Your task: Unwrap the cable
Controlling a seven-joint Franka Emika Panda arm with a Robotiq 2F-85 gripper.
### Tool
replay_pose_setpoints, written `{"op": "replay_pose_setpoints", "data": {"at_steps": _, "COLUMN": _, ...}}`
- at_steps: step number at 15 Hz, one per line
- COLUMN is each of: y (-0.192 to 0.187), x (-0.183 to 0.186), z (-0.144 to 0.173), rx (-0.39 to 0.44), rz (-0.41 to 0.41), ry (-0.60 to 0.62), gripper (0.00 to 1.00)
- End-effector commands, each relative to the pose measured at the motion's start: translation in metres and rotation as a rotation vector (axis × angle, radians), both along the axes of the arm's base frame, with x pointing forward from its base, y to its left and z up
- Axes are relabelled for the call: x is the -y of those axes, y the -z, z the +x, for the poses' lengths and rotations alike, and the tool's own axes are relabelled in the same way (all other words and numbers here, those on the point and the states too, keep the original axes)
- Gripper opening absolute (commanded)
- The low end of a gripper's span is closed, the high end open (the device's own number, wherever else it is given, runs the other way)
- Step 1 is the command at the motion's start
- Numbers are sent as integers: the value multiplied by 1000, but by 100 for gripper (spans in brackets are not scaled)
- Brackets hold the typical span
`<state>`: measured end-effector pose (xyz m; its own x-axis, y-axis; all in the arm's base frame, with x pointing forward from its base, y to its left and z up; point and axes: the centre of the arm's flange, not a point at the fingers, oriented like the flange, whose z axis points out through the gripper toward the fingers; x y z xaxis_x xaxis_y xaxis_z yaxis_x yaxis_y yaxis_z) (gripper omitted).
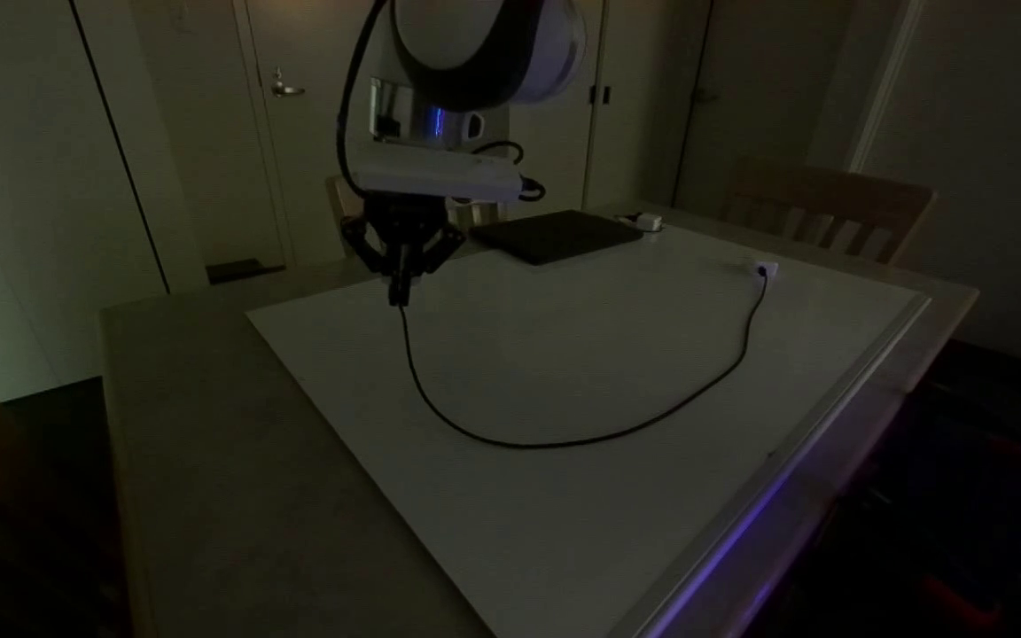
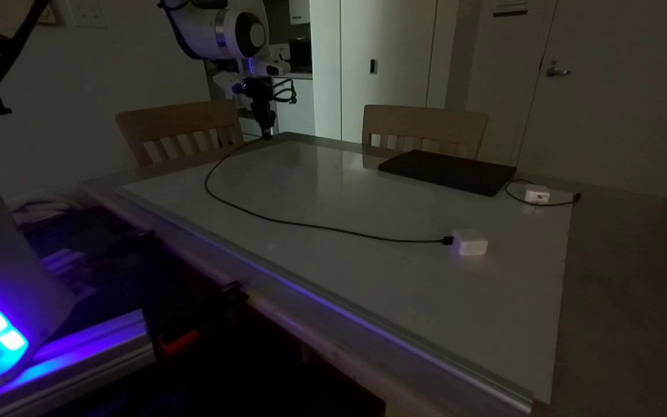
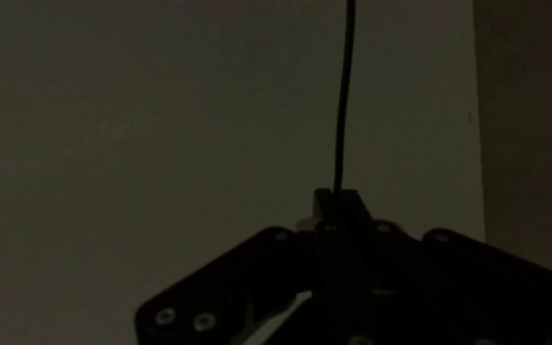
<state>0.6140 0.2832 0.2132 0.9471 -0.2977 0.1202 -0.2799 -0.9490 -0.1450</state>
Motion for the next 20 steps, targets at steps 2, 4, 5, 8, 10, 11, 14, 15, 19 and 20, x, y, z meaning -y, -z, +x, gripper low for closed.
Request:
{"op": "replay_pose_setpoints", "data": {"at_steps": 2, "y": 7, "x": -38, "z": 13, "rx": 14, "rz": 0, "ry": -260, "gripper": 2}}
{"op": "replay_pose_setpoints", "data": {"at_steps": 4, "y": 11, "x": -54, "z": 13, "rx": 21, "rz": 1, "ry": -374, "gripper": 2}}
{"op": "replay_pose_setpoints", "data": {"at_steps": 5, "y": 14, "x": -61, "z": 14, "rx": 23, "rz": 0, "ry": -433, "gripper": 2}}
{"op": "replay_pose_setpoints", "data": {"at_steps": 8, "y": 14, "x": -61, "z": -1, "rx": 36, "rz": -13, "ry": -457, "gripper": 7}}
{"op": "replay_pose_setpoints", "data": {"at_steps": 10, "y": 18, "x": -65, "z": 1, "rx": 35, "rz": -17, "ry": -512, "gripper": 7}}
{"op": "replay_pose_setpoints", "data": {"at_steps": 11, "y": 19, "x": -65, "z": 2, "rx": 35, "rz": -18, "ry": -520, "gripper": 7}}
{"op": "replay_pose_setpoints", "data": {"at_steps": 14, "y": 20, "x": -69, "z": 4, "rx": 25, "rz": -3, "ry": -579, "gripper": 2}}
{"op": "replay_pose_setpoints", "data": {"at_steps": 15, "y": 20, "x": -73, "z": 5, "rx": 21, "rz": 5, "ry": -631, "gripper": 2}}
{"op": "replay_pose_setpoints", "data": {"at_steps": 19, "y": 22, "x": -107, "z": -8, "rx": -18, "rz": 17, "ry": -864, "gripper": 2}}
{"op": "replay_pose_setpoints", "data": {"at_steps": 20, "y": 23, "x": -116, "z": -13, "rx": -33, "rz": 22, "ry": -919, "gripper": 2}}
